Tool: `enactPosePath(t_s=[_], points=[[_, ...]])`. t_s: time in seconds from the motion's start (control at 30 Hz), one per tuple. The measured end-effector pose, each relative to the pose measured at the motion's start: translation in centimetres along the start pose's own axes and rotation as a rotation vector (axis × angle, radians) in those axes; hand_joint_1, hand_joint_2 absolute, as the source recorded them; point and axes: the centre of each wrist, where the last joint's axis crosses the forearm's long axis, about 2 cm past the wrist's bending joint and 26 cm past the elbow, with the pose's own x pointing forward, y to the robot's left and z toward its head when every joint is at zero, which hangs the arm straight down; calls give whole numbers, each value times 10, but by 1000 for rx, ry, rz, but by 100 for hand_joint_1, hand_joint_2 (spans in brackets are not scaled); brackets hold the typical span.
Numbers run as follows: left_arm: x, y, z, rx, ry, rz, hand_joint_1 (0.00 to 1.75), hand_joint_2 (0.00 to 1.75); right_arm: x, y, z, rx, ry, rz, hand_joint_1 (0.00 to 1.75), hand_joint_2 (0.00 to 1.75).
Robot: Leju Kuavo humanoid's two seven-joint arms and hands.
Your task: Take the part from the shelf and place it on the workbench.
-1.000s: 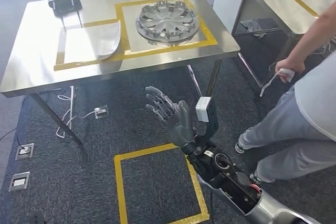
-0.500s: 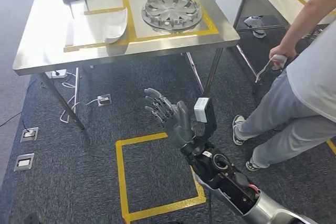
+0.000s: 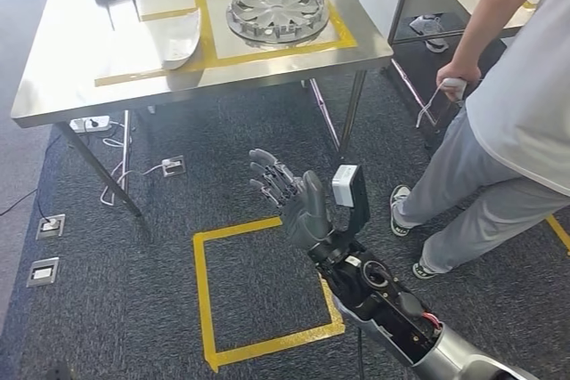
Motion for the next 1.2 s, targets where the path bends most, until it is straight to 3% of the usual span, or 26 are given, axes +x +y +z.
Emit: enactPosePath(t_s=[1.2], points=[[-10, 8, 0, 16, 21, 12, 0, 0, -2, -7, 12, -77, -17, 60, 0, 0]])
